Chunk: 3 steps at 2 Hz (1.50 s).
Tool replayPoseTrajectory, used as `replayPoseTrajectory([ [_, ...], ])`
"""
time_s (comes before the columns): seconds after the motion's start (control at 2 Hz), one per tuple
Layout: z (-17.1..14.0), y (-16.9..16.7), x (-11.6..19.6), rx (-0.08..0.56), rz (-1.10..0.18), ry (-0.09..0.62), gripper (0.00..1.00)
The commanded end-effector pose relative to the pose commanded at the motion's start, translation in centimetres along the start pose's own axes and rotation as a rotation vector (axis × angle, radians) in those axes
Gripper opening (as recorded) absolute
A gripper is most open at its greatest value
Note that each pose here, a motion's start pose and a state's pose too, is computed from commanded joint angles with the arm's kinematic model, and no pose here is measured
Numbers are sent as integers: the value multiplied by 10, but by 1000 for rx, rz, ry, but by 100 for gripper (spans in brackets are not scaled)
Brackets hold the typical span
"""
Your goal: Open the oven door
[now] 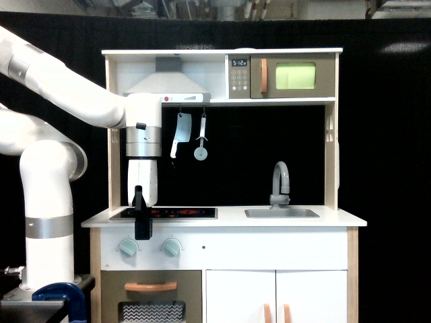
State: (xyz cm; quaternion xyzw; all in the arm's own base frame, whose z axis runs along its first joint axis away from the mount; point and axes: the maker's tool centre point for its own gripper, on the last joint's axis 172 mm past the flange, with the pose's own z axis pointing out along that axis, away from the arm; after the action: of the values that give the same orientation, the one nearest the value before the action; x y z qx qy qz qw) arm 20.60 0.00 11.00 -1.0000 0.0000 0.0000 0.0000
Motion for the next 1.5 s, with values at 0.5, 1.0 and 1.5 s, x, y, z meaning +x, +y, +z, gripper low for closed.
replayPoseTrajectory([
  [0.5,1,-1,0,-9,-26,0,100],
  [1.0,-12,2,13,-8,-52,35,100],
  [1.5,-46,-10,66,13,-313,140,100],
])
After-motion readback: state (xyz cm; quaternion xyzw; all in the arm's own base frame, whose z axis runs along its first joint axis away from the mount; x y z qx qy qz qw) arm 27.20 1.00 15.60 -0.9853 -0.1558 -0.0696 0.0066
